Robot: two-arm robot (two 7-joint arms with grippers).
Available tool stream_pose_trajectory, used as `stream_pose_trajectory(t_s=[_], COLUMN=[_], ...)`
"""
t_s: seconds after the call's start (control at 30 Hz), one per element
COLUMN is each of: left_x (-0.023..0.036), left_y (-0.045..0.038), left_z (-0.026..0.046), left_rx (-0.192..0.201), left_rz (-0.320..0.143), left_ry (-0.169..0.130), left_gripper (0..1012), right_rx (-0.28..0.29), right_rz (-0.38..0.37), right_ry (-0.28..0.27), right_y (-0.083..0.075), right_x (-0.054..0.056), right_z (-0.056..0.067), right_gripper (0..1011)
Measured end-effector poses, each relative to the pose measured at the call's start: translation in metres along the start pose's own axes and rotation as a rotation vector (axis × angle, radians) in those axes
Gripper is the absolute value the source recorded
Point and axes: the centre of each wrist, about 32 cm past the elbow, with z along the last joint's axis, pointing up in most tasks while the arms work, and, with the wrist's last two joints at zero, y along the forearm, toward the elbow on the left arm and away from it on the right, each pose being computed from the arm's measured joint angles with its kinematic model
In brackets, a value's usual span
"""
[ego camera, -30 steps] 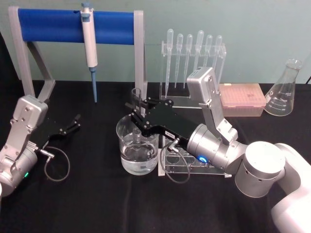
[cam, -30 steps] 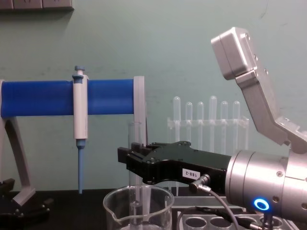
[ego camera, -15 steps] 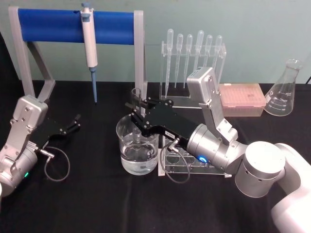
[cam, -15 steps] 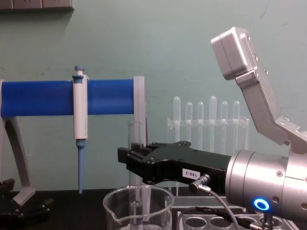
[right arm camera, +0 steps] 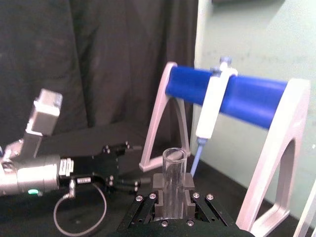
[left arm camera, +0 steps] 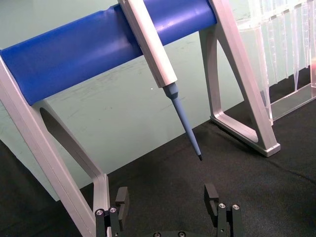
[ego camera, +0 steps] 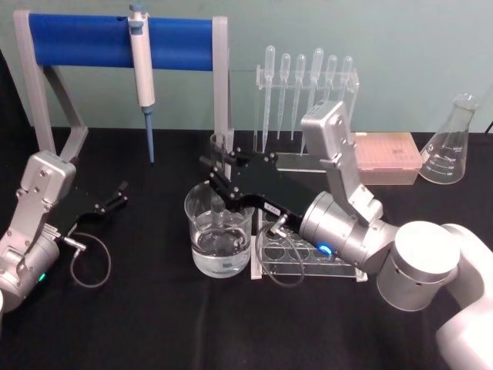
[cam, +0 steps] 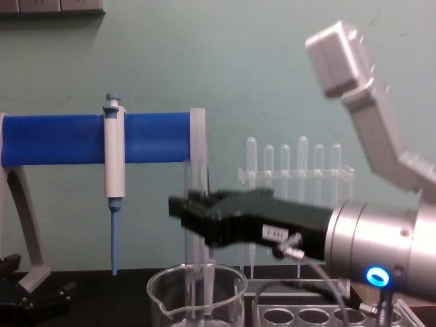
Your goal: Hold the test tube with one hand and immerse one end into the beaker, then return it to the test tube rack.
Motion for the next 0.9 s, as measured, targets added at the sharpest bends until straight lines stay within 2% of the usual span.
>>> stream_pose_trajectory(t_s=[0.03,0.1,0.2,0.3,0.43,0.47,0.57,0.73,0.9], left_x=[0.0000,0.0000,0.0000,0.0000,0.0000,0.0000,0.0000,0.0000,0.0000], left_y=[0.0000,0.0000,0.0000,0.0000,0.0000,0.0000,0.0000,0.0000,0.0000], left_z=[0.0000,0.0000,0.0000,0.0000,0.0000,0.0000,0.0000,0.0000,0.0000], left_rx=[0.000,0.000,0.000,0.000,0.000,0.000,0.000,0.000,0.000], left_rz=[0.000,0.000,0.000,0.000,0.000,0.000,0.000,0.000,0.000], left_ry=[0.000,0.000,0.000,0.000,0.000,0.000,0.000,0.000,0.000], left_gripper=[1000,1000,1000,1000,1000,1000,1000,1000,1000], right_rx=[0.006,0.035,0.054,0.087,0.133,0.133,0.146,0.131,0.087], right_rz=[0.000,-0.002,-0.004,-0.012,-0.030,-0.030,-0.062,-0.112,-0.160], right_ry=[-0.005,-0.028,-0.043,-0.059,-0.061,-0.061,-0.062,-0.065,-0.056], right_y=[-0.001,-0.005,-0.009,-0.018,-0.037,-0.037,-0.058,-0.086,-0.110], right_x=[0.000,-0.001,-0.001,-0.001,0.003,0.003,0.006,0.010,0.013], right_z=[0.003,0.017,0.028,0.046,0.066,0.066,0.077,0.080,0.068], right_gripper=[234,234,234,234,234,234,234,234,234])
